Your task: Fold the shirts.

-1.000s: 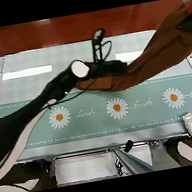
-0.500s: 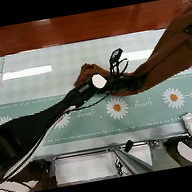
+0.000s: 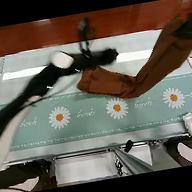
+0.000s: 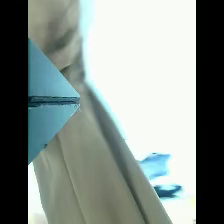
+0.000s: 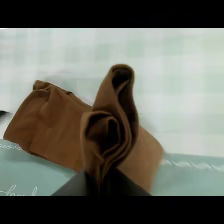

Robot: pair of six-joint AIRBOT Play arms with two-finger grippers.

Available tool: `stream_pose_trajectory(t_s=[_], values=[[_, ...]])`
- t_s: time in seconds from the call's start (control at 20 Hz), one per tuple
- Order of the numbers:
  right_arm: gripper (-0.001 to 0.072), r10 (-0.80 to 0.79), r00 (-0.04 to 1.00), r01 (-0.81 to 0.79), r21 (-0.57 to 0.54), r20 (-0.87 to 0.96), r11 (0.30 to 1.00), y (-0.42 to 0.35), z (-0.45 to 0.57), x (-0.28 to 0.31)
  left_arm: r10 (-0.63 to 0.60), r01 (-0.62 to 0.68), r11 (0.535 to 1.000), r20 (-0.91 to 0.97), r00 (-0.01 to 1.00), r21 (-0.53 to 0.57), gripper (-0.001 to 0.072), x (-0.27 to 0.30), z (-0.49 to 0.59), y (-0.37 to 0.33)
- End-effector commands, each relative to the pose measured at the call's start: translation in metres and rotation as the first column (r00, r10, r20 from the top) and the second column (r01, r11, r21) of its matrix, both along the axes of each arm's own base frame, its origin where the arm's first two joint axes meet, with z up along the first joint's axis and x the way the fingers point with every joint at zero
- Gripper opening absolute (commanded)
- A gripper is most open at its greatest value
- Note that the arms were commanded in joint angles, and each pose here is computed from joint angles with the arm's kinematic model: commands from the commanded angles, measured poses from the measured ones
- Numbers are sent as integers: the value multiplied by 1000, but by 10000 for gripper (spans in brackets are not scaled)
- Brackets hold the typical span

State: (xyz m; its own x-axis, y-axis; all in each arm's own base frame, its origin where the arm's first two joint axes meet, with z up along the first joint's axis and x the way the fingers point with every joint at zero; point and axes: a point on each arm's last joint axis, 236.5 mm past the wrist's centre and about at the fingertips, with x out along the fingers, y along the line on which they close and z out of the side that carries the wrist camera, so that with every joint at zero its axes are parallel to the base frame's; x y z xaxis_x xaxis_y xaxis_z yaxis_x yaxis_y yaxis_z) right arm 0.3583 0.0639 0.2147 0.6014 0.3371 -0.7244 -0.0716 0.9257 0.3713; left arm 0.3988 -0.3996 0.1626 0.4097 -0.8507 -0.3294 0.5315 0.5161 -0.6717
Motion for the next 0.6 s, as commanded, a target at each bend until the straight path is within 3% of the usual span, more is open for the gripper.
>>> stream_pose_trajectory(t_s=[0.0,0.2,0.55], values=[[26,52,997,-55,46,63,997,58,-31,49,83,-89,996,214,973,18,24,5,91,87],[26,94,993,-103,145,69,984,147,-77,91,177,-191,982,382,907,-3,24,-35,179,167],[28,199,976,-181,180,-88,967,254,-178,77,276,-265,959,527,803,-98,25,-135,267,227]])
